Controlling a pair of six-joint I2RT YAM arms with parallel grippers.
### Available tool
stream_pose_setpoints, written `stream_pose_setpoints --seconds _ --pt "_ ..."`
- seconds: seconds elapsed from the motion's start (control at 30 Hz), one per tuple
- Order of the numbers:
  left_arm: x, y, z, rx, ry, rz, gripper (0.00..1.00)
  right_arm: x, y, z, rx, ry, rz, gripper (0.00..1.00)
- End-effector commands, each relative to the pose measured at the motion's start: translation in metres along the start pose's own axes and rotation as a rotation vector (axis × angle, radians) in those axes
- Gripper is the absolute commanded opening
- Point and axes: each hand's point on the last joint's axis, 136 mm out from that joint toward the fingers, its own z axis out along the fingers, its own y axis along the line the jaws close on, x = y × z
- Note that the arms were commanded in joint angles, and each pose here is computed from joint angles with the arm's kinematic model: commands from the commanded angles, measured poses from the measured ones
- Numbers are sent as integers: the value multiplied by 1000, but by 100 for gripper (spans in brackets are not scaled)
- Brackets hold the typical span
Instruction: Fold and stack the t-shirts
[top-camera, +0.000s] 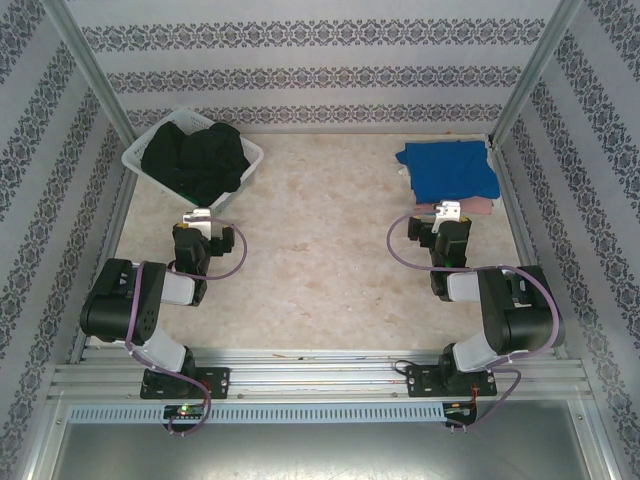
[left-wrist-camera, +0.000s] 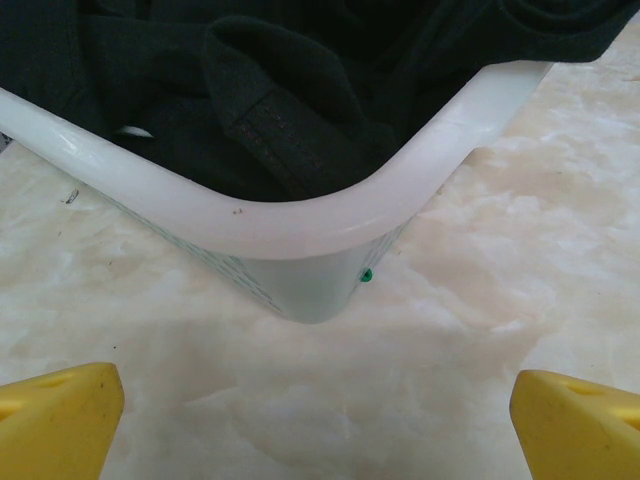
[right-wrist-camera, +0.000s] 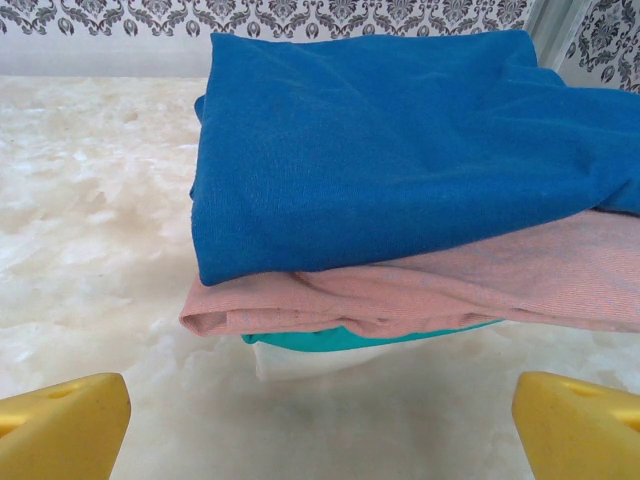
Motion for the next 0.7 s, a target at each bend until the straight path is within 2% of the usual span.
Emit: stream_pose_setpoints --seconds 0.0,0.57,0.67 --pt "-9 5 3 -16 -16 -17 100 -8 0 0 -10 -30 23 98" --pt "-8 5 2 -17 -16 -18 100 -8 0 0 -10 -30 23 98" --pt "-19 1 -8 1 -58 6 100 -8 0 0 -11 -30 23 98"
